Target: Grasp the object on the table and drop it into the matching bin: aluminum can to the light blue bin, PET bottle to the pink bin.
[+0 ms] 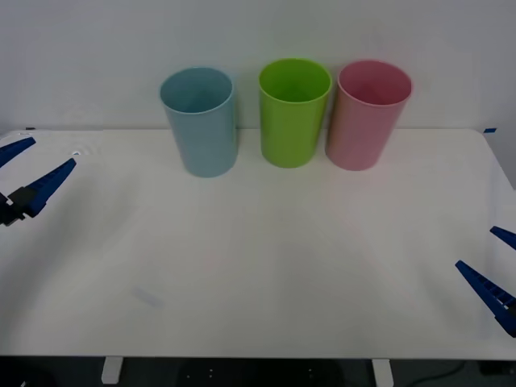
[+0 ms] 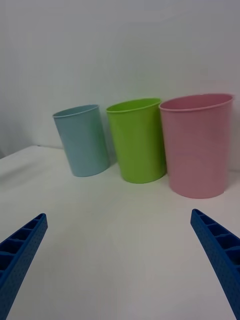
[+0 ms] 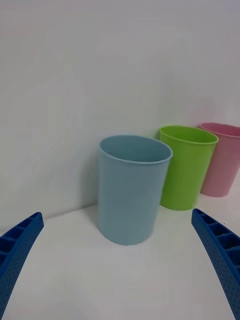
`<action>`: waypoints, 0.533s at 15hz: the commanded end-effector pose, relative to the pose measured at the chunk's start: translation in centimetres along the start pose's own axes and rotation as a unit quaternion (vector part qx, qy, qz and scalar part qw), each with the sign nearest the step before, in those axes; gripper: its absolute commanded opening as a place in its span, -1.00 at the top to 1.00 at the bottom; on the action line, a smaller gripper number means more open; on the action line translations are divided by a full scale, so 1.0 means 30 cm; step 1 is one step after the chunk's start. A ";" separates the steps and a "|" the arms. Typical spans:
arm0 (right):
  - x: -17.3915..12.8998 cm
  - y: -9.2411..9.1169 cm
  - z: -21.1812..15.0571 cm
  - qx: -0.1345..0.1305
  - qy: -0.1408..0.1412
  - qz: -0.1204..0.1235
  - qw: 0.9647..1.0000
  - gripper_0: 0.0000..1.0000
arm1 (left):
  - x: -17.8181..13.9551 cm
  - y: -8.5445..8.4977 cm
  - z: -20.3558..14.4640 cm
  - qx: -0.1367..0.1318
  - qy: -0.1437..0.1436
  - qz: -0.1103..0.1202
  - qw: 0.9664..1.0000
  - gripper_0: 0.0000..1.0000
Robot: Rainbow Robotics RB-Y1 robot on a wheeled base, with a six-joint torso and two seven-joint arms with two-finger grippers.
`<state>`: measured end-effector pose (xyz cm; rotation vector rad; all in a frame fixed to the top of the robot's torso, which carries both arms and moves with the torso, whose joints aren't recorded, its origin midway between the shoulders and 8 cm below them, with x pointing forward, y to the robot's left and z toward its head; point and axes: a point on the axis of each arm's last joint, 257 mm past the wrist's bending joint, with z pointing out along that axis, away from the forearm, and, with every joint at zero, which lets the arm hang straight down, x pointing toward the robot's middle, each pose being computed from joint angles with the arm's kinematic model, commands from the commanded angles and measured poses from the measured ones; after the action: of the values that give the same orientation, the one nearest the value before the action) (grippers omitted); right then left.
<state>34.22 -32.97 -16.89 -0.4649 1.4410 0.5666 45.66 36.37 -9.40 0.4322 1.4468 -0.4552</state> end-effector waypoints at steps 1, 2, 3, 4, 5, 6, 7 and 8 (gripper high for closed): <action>0.000 0.000 0.000 0.000 0.000 0.000 1.000 -1.00 | 0.025 -0.026 -0.117 0.010 0.020 0.008 1.000 -1.00; 0.000 0.000 0.000 0.000 0.000 0.000 1.000 -1.00 | 0.032 -0.031 -0.152 0.011 0.026 0.008 1.000 -1.00; 0.000 0.000 0.000 0.000 0.000 0.000 1.000 -1.00 | 0.043 -0.038 -0.181 0.012 0.033 0.008 0.999 -1.00; 0.000 0.000 0.000 0.000 0.000 0.000 1.000 -1.00 | 0.056 -0.045 -0.218 0.012 0.041 0.007 0.999 -1.00; 0.000 0.000 0.000 0.000 0.000 0.000 1.000 -1.00 | 0.062 -0.050 -0.241 0.011 0.044 0.003 0.999 -1.00; 0.000 0.000 0.000 0.000 0.000 0.000 1.000 -1.00 | 0.070 -0.057 -0.269 0.009 0.047 -0.003 0.999 -1.00; 0.000 0.000 0.000 0.000 0.000 0.000 1.000 -1.00 | 0.076 -0.063 -0.287 0.008 0.049 -0.008 0.999 -1.00; 0.000 0.000 0.000 0.000 0.000 0.000 1.000 -1.00 | 0.081 -0.068 -0.306 0.007 0.051 -0.013 0.999 -1.00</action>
<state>34.22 -32.97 -16.89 -0.4649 1.4410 0.5666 37.46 39.39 -12.41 0.4596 1.5452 -0.4652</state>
